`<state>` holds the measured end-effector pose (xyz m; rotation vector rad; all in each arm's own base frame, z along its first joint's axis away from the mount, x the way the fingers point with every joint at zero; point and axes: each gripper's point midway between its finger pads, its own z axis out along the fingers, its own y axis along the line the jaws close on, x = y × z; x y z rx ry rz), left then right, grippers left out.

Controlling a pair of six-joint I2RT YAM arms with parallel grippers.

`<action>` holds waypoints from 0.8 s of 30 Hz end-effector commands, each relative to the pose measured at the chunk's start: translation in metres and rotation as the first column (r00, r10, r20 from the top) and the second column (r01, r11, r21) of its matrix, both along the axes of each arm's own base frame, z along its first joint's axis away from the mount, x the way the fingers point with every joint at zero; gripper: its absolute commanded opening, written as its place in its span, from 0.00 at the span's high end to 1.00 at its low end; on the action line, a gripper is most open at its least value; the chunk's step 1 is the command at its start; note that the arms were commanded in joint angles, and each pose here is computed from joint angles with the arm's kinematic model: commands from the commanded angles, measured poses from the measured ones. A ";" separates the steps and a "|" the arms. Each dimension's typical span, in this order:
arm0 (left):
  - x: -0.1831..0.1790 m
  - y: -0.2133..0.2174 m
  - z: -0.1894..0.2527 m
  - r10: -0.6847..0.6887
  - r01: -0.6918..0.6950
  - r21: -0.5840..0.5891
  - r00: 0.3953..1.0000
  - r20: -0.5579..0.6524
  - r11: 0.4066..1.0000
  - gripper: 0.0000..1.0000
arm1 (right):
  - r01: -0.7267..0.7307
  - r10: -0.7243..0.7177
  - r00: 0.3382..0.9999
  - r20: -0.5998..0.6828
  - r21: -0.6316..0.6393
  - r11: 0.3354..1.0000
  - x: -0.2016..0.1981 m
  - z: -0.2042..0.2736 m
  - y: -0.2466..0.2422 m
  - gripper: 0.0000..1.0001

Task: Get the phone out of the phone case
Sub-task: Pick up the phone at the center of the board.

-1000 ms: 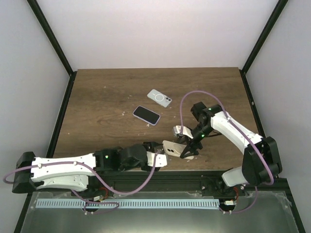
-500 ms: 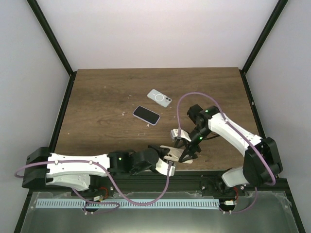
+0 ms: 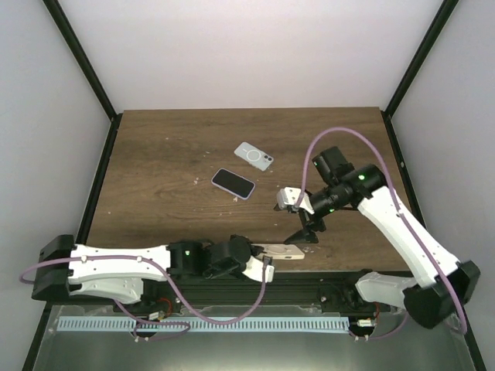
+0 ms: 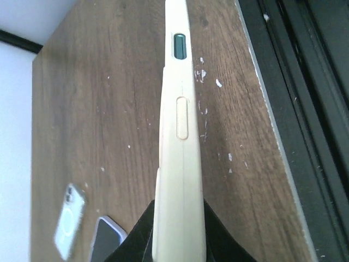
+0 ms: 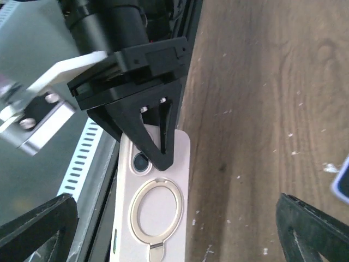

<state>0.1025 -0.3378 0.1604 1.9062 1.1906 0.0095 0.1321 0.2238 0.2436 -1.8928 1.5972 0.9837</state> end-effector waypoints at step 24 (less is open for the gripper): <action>0.023 0.004 0.057 0.146 -0.480 -0.373 0.746 -0.650 0.794 1.00 | 0.009 0.028 0.948 0.318 -0.115 0.993 0.016 -0.026 -0.013 0.46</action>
